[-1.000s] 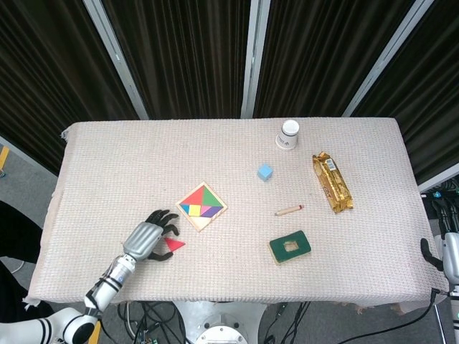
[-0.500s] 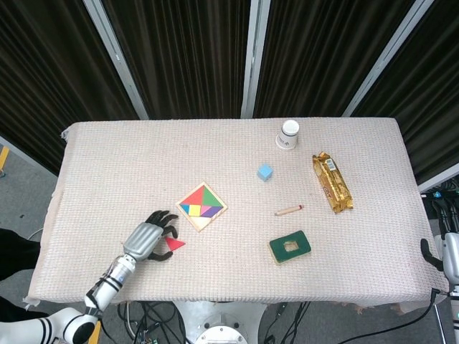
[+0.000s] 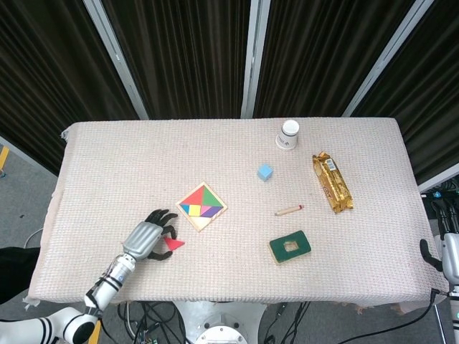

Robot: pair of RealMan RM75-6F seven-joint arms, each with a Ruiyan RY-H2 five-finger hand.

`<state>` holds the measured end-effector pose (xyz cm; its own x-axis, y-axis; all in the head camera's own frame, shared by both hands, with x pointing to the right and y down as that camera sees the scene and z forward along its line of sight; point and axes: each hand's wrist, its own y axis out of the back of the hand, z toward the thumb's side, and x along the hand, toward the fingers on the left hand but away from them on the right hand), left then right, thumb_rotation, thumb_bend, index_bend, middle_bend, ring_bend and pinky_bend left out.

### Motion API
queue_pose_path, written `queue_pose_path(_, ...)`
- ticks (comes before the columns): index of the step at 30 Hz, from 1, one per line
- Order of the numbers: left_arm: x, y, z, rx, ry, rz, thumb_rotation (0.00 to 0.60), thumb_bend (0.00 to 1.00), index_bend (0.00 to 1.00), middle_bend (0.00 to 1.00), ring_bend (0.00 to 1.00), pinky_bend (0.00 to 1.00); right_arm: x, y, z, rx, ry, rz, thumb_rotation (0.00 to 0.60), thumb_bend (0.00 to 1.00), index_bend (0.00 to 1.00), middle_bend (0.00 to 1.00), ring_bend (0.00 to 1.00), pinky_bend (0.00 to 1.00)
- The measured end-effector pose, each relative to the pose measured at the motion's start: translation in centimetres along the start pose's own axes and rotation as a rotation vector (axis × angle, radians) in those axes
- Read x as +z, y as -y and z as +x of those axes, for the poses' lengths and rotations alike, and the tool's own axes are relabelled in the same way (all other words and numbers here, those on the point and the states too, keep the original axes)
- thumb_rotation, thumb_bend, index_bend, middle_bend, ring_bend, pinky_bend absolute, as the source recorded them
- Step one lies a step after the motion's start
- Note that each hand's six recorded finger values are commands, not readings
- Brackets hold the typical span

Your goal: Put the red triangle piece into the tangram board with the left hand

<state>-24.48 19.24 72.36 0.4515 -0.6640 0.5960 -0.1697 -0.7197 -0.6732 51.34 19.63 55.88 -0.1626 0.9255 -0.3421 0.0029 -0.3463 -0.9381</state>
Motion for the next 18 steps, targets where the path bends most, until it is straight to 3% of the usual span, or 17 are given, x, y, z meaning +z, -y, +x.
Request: queue_pose_path(18, 1.6, -2.9, 1.2, 0.086, -0.006, -0.018, 0.600, 0.23, 0.54, 0.11, 0.00, 0.01, 0.0, -0.3, -0.1, -0.007, -0.003, -0.016, 0.600, 0.34, 0.00, 0.00, 0.00, 0.00)
